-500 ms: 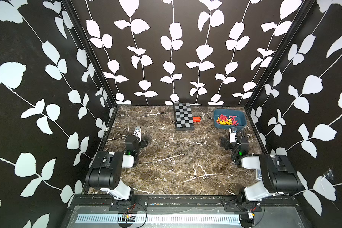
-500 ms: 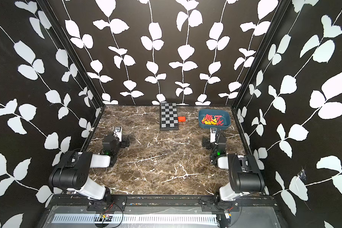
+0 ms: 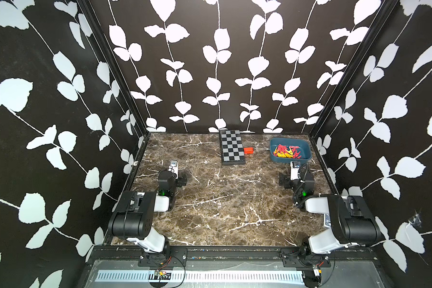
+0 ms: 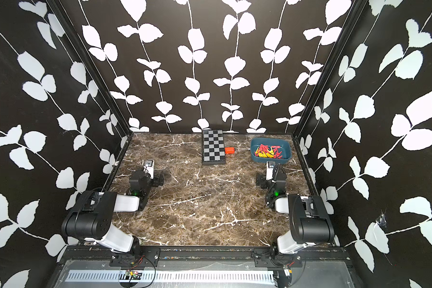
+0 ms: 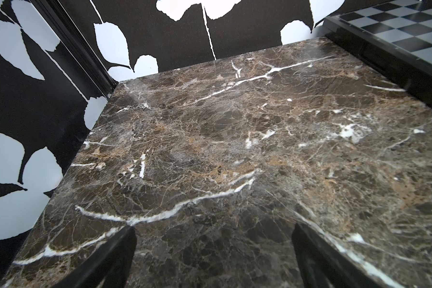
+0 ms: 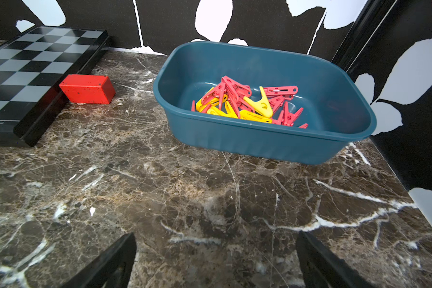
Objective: Take the clothespins out of the storage box
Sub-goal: Move the storage box to the center of the board.
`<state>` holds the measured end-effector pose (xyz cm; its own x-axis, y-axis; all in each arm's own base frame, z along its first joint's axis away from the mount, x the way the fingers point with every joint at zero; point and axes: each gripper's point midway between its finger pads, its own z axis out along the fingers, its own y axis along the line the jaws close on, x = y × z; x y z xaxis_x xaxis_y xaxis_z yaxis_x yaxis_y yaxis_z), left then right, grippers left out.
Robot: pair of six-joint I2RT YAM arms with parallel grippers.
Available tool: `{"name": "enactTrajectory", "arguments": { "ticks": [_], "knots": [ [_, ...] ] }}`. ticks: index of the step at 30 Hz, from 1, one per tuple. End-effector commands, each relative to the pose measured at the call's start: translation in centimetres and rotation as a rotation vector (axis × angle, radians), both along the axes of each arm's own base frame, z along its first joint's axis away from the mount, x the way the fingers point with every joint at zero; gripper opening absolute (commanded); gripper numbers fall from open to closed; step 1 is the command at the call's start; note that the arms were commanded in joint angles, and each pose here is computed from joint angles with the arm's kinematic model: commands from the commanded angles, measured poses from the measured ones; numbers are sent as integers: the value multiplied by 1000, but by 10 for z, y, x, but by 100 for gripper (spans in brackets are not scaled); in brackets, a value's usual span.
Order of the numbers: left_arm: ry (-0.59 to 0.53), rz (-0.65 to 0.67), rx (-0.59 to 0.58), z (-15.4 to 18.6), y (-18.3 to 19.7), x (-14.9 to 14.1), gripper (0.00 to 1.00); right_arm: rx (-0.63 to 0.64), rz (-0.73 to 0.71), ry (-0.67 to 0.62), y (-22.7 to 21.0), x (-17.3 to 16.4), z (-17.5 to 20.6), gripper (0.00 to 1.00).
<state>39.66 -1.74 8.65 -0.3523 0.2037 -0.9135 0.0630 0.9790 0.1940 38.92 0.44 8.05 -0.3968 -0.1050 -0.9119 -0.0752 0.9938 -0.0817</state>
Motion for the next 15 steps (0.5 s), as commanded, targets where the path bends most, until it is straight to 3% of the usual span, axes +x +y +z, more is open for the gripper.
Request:
{"name": "enactTrajectory", "arguments": {
  "ticks": [1, 15],
  "knots": [
    [-25, 10, -12, 9, 2, 4, 99, 2, 0, -39, -1, 7, 11, 99],
    [-28, 10, -12, 10, 2, 4, 99, 3, 0, -41, -1, 8, 12, 99]
  ]
}}
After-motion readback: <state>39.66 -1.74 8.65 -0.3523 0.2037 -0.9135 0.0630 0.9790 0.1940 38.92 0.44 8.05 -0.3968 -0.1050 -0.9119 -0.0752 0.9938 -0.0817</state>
